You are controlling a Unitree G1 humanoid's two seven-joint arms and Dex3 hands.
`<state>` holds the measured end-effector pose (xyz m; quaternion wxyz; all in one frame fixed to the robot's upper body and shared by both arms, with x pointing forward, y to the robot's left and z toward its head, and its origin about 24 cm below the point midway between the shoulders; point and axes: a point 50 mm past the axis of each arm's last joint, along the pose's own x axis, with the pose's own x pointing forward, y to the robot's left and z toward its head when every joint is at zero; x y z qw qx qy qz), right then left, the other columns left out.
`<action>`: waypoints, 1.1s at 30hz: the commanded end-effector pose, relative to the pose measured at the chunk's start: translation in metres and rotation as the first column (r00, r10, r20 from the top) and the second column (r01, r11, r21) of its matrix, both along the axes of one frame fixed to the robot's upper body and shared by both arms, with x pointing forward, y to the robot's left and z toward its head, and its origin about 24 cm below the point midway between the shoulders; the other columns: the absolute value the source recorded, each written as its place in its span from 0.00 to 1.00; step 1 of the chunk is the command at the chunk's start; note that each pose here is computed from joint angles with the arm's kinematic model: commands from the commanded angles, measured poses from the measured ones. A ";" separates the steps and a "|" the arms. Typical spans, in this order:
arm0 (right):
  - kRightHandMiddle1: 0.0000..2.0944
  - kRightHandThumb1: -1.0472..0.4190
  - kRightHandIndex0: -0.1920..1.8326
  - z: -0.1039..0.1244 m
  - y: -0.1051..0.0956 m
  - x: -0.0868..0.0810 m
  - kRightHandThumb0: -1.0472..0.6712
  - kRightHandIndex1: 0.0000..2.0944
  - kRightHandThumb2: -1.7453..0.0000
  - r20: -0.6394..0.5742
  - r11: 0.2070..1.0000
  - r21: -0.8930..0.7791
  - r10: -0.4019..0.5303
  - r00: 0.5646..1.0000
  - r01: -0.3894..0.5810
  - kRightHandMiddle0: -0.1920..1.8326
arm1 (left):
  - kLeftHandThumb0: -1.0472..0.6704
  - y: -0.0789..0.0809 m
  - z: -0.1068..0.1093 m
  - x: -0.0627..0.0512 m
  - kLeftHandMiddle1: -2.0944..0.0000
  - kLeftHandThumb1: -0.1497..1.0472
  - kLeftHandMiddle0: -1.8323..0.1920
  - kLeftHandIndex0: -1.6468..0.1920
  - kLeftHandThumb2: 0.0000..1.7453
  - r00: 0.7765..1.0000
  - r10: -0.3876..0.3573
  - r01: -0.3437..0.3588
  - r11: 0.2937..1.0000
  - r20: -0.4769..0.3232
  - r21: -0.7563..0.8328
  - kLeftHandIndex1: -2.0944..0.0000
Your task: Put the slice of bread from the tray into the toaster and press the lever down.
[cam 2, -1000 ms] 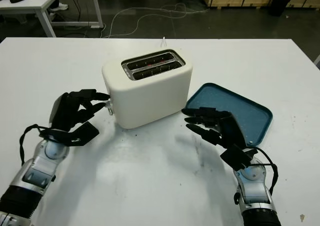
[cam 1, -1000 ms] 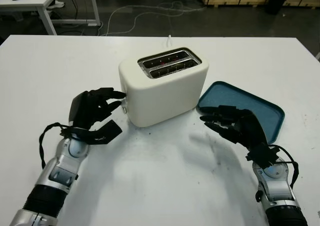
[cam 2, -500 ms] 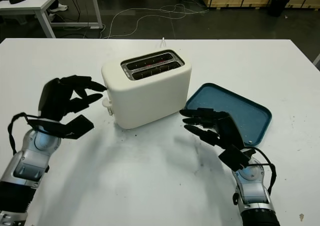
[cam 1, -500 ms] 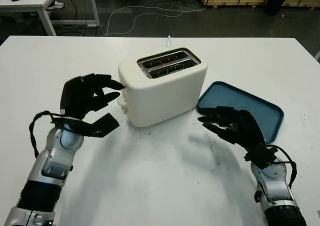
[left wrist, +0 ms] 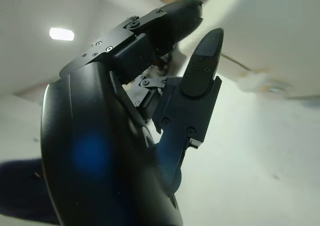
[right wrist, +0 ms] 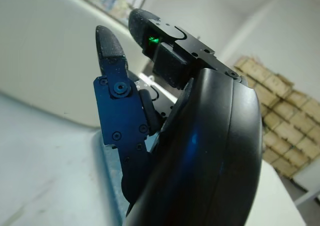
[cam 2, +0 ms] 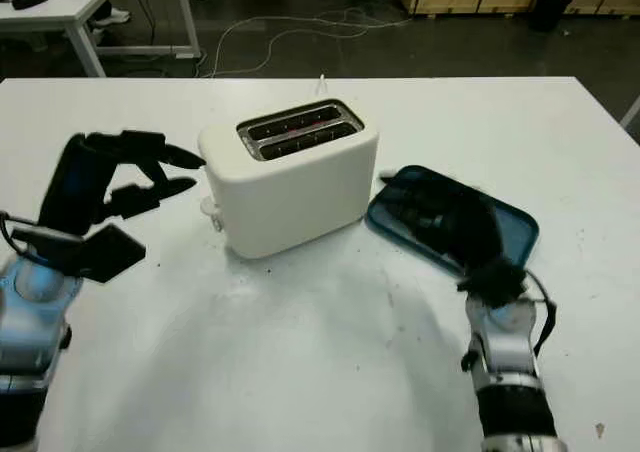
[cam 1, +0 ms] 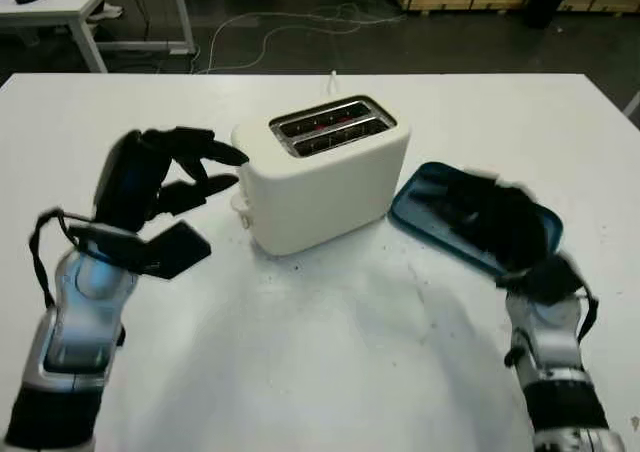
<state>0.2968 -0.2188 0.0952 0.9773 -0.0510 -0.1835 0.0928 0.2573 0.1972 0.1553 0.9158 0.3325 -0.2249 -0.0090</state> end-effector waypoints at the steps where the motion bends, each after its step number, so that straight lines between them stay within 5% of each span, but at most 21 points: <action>1: 0.00 0.10 0.59 0.003 -0.010 0.006 0.34 0.00 1.00 -0.024 0.999 0.022 -0.023 0.999 0.024 0.53 | 0.42 0.005 0.001 -0.005 0.44 0.82 0.54 0.36 0.00 1.000 0.018 -0.018 1.000 0.005 -0.022 0.89; 12: 0.00 0.15 0.58 0.044 -0.039 0.032 0.31 0.01 1.00 -0.079 0.971 -0.238 -0.039 0.996 0.019 0.54 | 0.41 0.032 0.020 -0.002 0.46 0.80 0.54 0.33 0.00 0.995 0.095 -0.094 0.989 0.000 0.111 0.89; 19: 0.01 0.16 0.60 0.068 -0.039 0.050 0.30 0.02 1.00 -0.105 0.834 -0.551 -0.043 0.993 -0.022 0.55 | 0.40 0.041 0.044 0.015 0.54 0.78 0.48 0.30 0.00 0.997 0.083 -0.082 0.956 0.006 0.281 0.90; 28: 0.00 0.17 0.60 0.105 -0.024 0.064 0.28 0.01 1.00 -0.008 0.670 -0.742 0.012 1.000 -0.014 0.55 | 0.37 0.037 0.058 0.031 0.69 0.74 0.37 0.25 0.00 0.998 0.058 -0.048 0.918 -0.015 0.393 0.94; 33: 0.00 0.15 0.60 0.119 -0.017 0.070 0.23 0.01 1.00 0.026 0.624 -0.781 0.021 0.999 0.007 0.55 | 0.36 0.030 0.065 0.036 0.67 0.72 0.35 0.23 0.00 0.999 0.033 -0.031 0.906 0.000 0.422 0.95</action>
